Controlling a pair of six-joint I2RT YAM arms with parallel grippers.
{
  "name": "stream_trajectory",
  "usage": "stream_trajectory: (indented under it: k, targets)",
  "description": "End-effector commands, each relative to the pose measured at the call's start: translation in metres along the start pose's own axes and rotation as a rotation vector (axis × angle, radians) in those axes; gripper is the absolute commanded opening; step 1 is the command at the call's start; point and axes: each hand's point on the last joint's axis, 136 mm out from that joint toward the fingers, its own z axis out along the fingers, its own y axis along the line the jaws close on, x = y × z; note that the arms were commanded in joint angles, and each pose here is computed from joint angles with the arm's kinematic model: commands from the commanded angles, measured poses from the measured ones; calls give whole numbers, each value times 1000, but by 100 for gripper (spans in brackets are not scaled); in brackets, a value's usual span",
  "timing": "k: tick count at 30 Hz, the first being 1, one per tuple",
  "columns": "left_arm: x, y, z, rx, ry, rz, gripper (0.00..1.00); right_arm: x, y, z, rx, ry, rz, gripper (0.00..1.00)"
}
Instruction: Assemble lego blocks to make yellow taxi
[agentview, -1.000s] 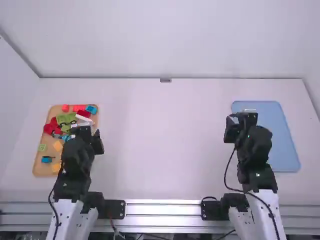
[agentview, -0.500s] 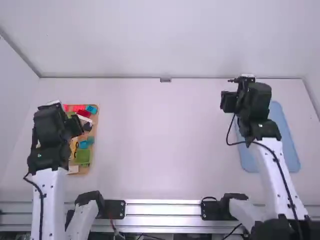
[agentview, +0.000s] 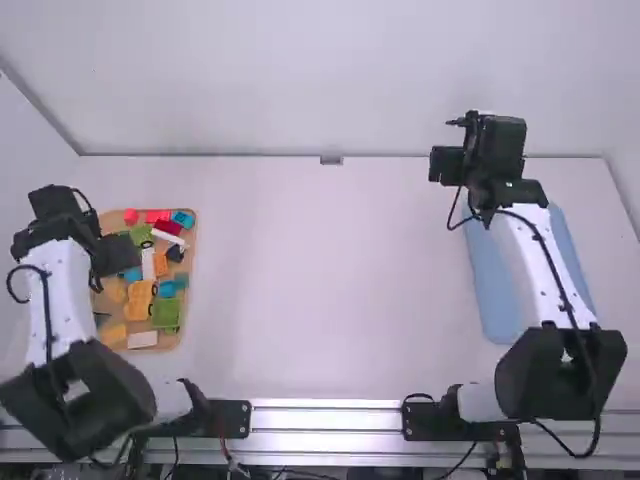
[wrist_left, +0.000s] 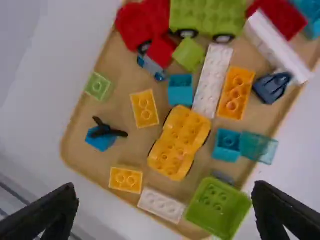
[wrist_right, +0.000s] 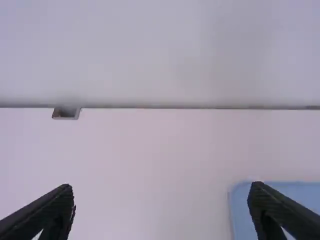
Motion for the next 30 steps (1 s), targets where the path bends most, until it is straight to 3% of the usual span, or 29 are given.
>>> stream_trajectory:
  k: [1, 5, 9, 13, 30]
  targets:
    - [0, -1, 17, 80, 64, 81, 93, -17, 7, 4, -17, -24, -10, 94]
    - [12, 11, 50, 66, 206, 92, 97, -24, 19, 16, -40, -29, -25, 97]
    - [22, 11, 74, 90, 270, 152, 99, -29, 30, 22, -60, -40, -40, 98]
    - [32, -3, 88, 166, 269, 231, 91, -33, 38, 22, -72, -57, -50, 99]
    - [76, -11, 128, 165, 299, 256, 85, -39, 41, 22, -77, -83, -53, 99]
